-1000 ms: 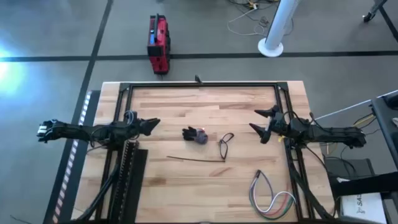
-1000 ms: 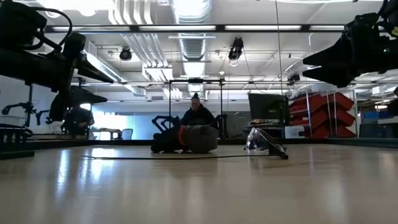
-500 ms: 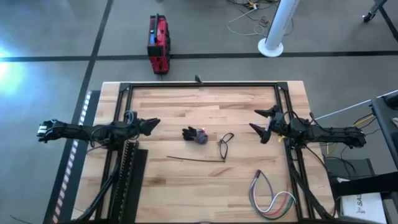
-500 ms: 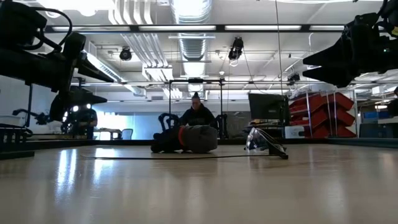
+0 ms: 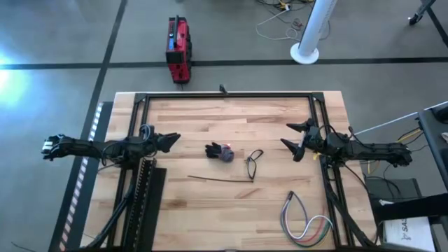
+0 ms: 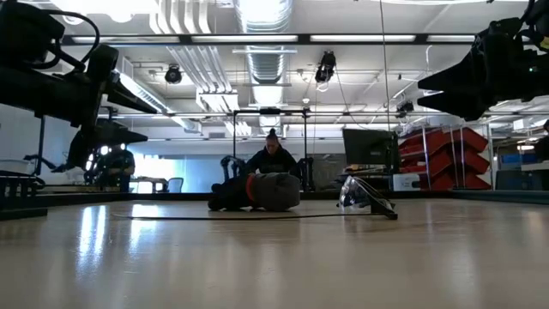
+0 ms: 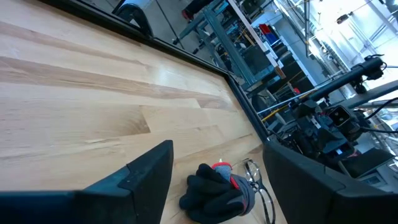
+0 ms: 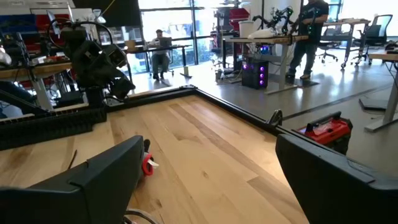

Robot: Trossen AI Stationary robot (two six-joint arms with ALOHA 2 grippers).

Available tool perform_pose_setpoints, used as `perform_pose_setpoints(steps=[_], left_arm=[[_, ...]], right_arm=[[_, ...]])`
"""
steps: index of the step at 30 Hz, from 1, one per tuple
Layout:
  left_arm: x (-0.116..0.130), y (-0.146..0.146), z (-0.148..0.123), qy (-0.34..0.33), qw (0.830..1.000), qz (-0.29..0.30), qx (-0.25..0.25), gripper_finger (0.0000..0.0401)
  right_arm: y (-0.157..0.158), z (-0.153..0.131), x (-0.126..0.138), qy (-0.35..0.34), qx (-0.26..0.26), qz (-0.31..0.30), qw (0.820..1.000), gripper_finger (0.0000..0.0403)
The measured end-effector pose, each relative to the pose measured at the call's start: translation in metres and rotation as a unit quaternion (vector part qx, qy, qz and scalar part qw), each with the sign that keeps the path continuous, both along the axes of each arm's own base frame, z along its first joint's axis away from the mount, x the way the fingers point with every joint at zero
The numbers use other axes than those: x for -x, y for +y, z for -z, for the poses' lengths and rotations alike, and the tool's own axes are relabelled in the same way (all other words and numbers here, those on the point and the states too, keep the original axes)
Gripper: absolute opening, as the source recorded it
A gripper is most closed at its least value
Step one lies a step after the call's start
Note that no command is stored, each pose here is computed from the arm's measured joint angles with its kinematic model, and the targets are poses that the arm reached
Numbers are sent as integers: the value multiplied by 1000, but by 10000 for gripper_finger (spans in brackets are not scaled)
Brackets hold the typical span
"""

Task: Ziptie cables

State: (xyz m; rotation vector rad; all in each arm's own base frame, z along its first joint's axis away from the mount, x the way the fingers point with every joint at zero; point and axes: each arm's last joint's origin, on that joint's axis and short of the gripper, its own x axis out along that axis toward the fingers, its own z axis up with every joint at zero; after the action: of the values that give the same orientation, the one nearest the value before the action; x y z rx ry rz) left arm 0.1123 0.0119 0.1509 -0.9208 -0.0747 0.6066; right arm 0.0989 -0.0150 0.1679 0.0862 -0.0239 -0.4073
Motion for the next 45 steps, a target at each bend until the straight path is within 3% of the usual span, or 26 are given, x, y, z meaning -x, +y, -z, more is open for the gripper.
perform_pose_setpoints(steps=[11,22,27,29,39,45], left_arm=[[0,0,0,0,1000,0,0,219],[0,0,0,0,1000,0,0,235],[3,5,-1,-6,994,-105,-19,241],[4,6,-3,-20,992,-122,-17,242],[-6,4,-15,-14,992,-78,-102,229],[-11,4,-13,45,982,-66,-172,220]], right_arm=[[0,0,0,0,0,0,1000,353],[0,0,0,0,0,0,1000,353],[0,0,0,0,0,0,1000,353],[0,0,0,0,0,0,1000,353],[0,0,0,0,0,0,1000,353],[0,0,0,0,0,0,1000,353]])
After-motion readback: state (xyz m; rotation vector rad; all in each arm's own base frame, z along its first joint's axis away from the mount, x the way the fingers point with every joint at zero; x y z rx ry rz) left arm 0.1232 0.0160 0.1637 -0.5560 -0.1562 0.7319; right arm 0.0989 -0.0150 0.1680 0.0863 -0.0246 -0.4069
